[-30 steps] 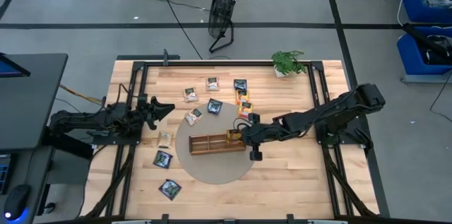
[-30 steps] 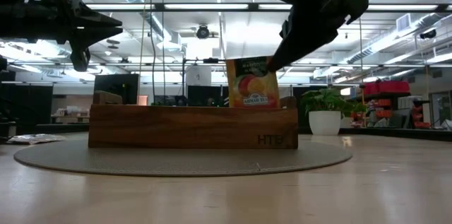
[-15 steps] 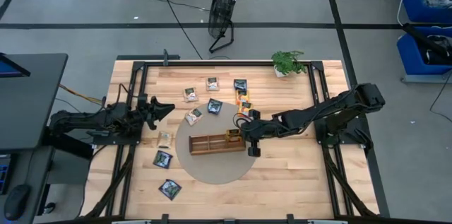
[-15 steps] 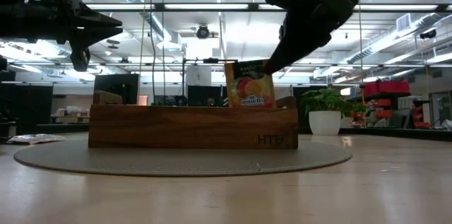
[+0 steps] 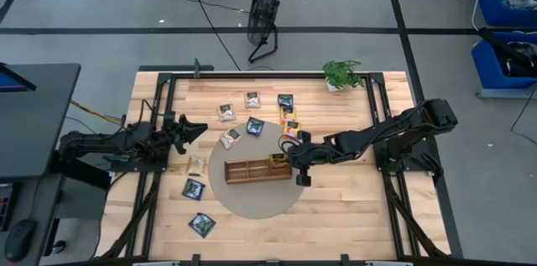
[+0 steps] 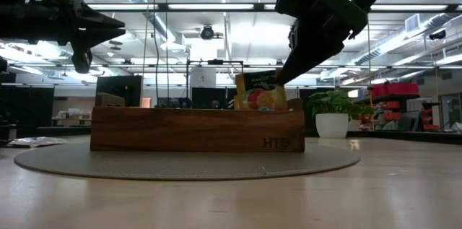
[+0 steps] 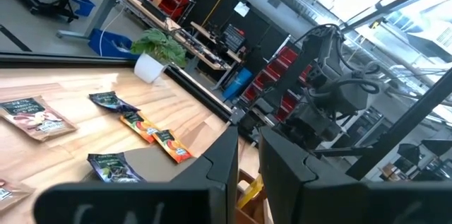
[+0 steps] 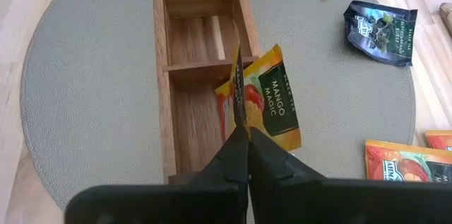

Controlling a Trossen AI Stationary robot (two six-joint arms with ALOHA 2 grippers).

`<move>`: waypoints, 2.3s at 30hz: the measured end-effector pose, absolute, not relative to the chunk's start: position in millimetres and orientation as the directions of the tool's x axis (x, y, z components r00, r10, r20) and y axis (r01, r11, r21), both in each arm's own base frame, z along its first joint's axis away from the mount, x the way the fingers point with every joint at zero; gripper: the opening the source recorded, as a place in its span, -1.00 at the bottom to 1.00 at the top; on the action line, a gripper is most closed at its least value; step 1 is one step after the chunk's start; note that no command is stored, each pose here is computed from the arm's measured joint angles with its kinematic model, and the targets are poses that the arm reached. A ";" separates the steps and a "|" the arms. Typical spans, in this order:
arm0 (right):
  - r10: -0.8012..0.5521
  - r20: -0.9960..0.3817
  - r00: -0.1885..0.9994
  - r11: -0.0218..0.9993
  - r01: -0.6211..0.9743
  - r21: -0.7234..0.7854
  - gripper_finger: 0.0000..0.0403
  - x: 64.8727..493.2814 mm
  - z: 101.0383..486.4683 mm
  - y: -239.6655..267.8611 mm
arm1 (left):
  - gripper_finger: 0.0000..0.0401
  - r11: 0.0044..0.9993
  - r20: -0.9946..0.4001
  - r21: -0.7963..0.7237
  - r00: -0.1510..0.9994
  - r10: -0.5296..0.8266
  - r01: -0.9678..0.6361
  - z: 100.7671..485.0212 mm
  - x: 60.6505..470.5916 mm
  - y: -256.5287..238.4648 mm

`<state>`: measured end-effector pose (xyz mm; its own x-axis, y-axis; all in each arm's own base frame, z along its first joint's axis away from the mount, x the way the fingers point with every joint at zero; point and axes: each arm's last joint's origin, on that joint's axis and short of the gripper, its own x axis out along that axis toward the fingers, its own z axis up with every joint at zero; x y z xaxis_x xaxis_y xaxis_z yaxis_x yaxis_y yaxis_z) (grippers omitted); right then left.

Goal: Pick & Place Tea
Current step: Put the orange tea bag into the right section of the wooden organizer

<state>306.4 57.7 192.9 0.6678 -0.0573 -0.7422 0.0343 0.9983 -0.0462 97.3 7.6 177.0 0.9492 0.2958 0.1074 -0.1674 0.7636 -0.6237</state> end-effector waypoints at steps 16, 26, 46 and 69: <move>-0.066 -0.766 0.639 0.998 0.057 -0.038 -0.89 308.8 182.3 57.4 | -0.70 0.764 0.107 -0.623 0.949 0.296 -0.168 176.9 97.3 7.6; -0.054 -0.717 0.695 0.997 0.076 -0.001 -0.81 312.2 190.3 58.2 | -0.70 0.763 0.107 -0.624 0.949 0.296 -0.167 177.0 97.3 7.6; 0.029 -0.697 0.717 0.993 0.057 0.101 -0.54 318.4 193.2 41.3 | -0.70 0.763 0.107 -0.624 0.949 0.296 -0.167 176.9 97.3 7.5; -0.002 -0.666 0.746 0.977 0.144 0.159 -0.99 319.4 196.1 51.7 | -0.70 0.759 0.107 -0.630 0.949 0.296 -0.165 176.9 97.3 7.5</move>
